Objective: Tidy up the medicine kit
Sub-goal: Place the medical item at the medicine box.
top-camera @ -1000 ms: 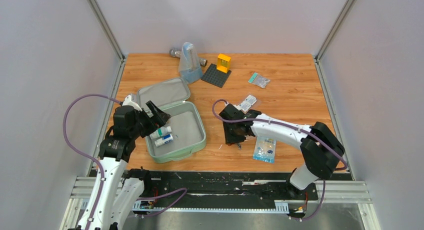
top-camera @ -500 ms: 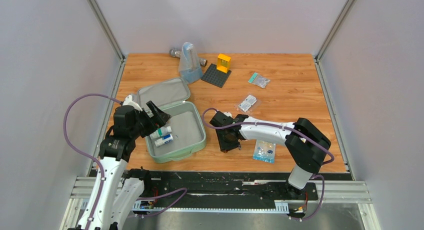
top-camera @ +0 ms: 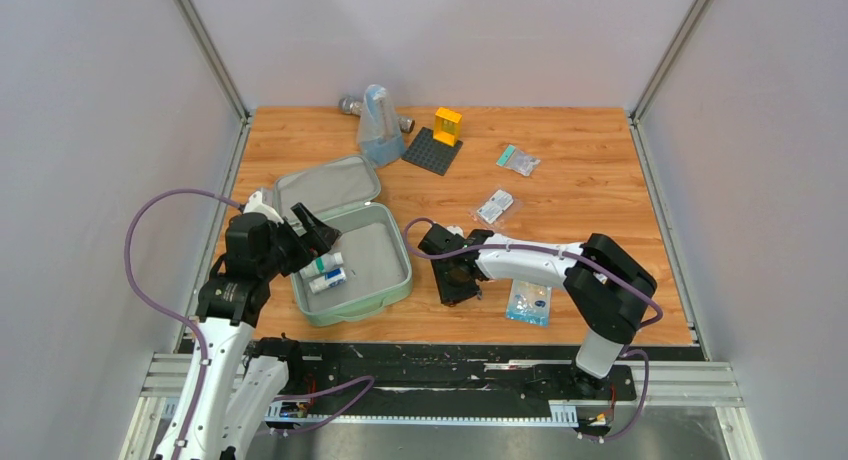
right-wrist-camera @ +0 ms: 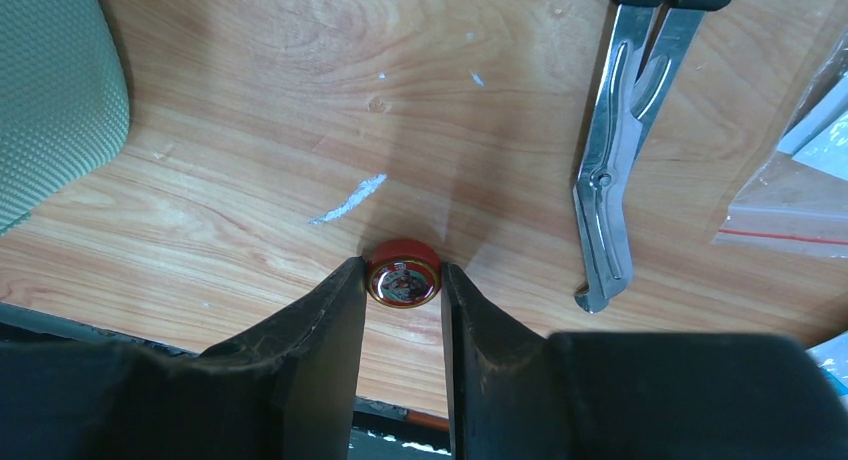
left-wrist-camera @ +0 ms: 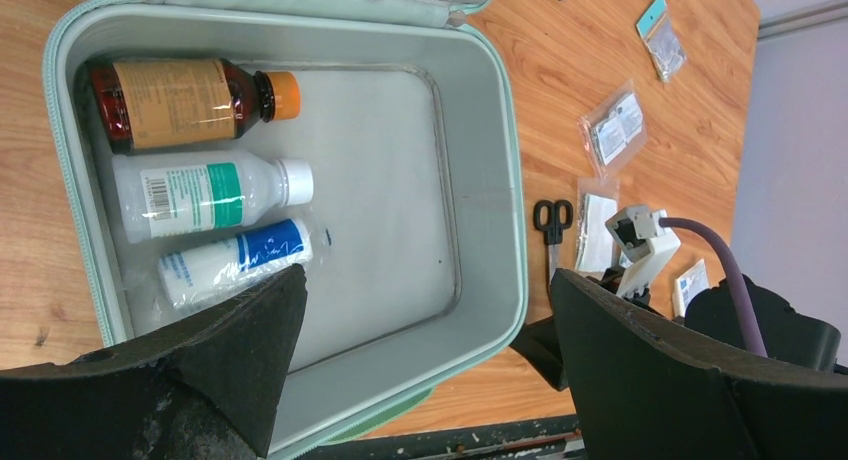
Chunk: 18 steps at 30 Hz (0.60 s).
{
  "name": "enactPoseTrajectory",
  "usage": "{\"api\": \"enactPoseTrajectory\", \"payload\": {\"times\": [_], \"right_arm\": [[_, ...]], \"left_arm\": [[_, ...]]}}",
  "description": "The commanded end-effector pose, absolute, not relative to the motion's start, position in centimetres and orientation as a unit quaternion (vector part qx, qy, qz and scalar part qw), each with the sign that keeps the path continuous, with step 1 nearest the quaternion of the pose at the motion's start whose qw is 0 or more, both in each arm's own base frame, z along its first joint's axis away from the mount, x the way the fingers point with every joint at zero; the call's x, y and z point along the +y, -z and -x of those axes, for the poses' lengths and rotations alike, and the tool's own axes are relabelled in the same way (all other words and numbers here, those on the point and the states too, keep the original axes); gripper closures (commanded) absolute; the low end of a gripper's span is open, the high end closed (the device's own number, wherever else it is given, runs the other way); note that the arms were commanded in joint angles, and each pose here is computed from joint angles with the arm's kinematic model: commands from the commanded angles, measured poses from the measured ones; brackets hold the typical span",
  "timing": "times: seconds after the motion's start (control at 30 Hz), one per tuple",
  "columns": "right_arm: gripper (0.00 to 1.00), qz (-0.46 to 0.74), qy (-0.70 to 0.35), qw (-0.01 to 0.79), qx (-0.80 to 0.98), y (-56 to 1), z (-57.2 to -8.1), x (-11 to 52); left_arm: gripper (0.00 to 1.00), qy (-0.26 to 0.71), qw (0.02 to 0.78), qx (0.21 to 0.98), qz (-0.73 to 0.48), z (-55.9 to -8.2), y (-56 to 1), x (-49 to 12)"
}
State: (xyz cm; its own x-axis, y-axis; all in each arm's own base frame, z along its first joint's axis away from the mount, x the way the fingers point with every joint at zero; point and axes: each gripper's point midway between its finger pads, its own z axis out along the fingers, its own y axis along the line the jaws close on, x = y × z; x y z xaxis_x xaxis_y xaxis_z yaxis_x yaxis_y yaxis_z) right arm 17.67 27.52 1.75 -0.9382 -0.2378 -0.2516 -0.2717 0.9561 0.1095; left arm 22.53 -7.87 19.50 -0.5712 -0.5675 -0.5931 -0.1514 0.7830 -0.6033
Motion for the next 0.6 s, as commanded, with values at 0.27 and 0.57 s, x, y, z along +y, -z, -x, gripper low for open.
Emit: {"api": "enactPoseTrajectory", "payload": {"times": [0.27, 0.57], "right_arm": [[0.57, 0.122, -0.072, 0.140, 0.980, -1.8, -18.4, 27.6], [0.57, 0.112, -0.093, 0.162, 0.976, -3.6, -18.8, 28.2]], "left_arm": [[0.00, 0.253, 0.423, 0.845, 0.207, -22.8, -19.9, -7.7], [0.00, 0.255, 0.425, 0.845, 0.198, -22.9, -20.1, -7.9]]}}
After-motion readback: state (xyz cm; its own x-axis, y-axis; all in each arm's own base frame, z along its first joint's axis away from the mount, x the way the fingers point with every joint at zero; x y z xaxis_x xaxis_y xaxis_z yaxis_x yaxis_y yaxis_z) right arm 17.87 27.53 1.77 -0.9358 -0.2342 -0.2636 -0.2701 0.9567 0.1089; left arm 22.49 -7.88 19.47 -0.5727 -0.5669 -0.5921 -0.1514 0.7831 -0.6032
